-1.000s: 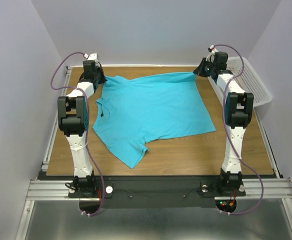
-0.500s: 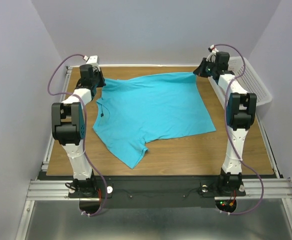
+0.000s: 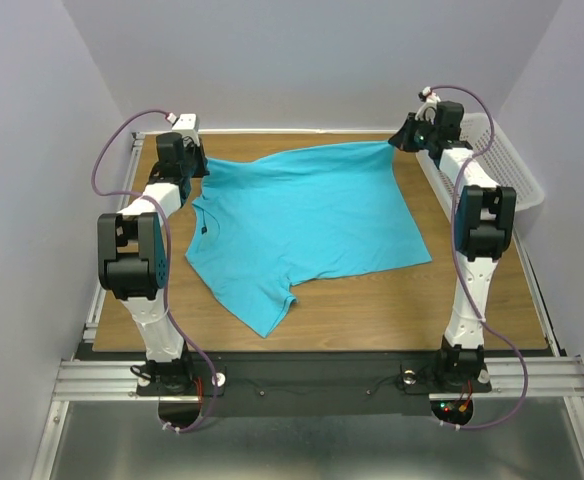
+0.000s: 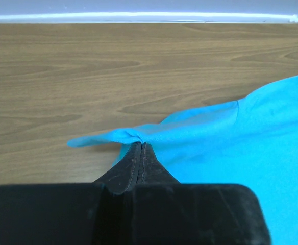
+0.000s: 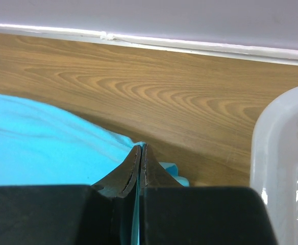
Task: Fold and stack the t-shirts
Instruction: Fold the tshirt
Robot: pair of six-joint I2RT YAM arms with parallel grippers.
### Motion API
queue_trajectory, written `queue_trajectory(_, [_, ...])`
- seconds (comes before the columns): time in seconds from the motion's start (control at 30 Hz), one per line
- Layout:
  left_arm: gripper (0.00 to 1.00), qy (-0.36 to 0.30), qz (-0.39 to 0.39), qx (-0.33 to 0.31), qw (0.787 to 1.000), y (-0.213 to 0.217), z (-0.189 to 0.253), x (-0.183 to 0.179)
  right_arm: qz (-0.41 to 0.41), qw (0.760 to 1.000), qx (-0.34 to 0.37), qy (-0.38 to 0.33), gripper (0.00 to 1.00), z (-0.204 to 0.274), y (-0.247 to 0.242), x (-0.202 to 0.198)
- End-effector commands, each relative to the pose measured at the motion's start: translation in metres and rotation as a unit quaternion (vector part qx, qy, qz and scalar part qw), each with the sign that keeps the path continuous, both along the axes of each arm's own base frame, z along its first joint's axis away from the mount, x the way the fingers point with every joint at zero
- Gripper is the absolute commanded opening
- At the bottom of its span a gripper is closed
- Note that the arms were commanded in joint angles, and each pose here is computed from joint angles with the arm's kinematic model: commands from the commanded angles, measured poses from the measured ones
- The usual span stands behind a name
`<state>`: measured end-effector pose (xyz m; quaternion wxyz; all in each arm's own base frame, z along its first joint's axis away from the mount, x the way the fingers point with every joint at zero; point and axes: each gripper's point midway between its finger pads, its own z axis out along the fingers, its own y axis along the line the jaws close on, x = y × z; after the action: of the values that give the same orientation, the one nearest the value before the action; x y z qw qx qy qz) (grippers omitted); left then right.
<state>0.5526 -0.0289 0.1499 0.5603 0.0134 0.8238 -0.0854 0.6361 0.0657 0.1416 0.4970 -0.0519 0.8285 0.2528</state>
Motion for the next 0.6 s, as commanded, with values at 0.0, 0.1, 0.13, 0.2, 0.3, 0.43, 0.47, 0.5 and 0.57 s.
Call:
queue_trajectory(0.0, [0.0, -0.033, 0.013, 0.025, 0.999, 0.01, 0.034, 0.002, 0.002, 0.997, -0.005, -0.083, 0.01, 0.064, -0.013, 0.004])
queue_trajectory(0.1, [0.0, -0.025, 0.027, 0.029, 0.999, 0.015, 0.03, 0.005, -0.001, 0.997, 0.004, -0.077, 0.01, 0.062, -0.017, 0.004])
queue_trajectory(0.13, [0.0, -0.022, 0.033, 0.031, 0.999, 0.016, 0.027, 0.006, 0.002, 0.997, 0.008, -0.077, 0.01, 0.063, -0.016, 0.003])
queue_trajectory(0.2, [0.0, -0.018, 0.042, 0.032, 0.998, 0.02, 0.025, 0.009, 0.003, 0.997, 0.01, -0.076, 0.01, 0.064, -0.016, 0.003])
queue_trajectory(0.3, [0.0, -0.015, 0.052, 0.037, 0.998, 0.024, 0.027, 0.013, 0.006, 0.996, 0.014, -0.092, 0.01, 0.071, -0.017, 0.005])
queue_trajectory(0.43, [0.0, -0.013, 0.058, 0.046, 0.997, 0.028, 0.025, 0.019, 0.005, 0.995, 0.027, -0.094, 0.01, 0.076, -0.019, 0.005])
queue_trajectory(0.47, [0.0, -0.014, 0.058, 0.047, 0.997, 0.028, 0.026, 0.019, 0.006, 0.995, 0.031, -0.094, 0.01, 0.077, -0.019, 0.005])
queue_trajectory(0.5, [0.0, -0.016, 0.059, 0.048, 0.997, 0.029, 0.028, 0.019, 0.005, 0.995, 0.032, -0.097, 0.01, 0.079, -0.021, 0.006])
queue_trajectory(0.57, [0.0, -0.019, 0.056, 0.049, 0.997, 0.028, 0.028, 0.018, 0.009, 0.995, 0.037, -0.098, 0.01, 0.08, -0.022, 0.006])
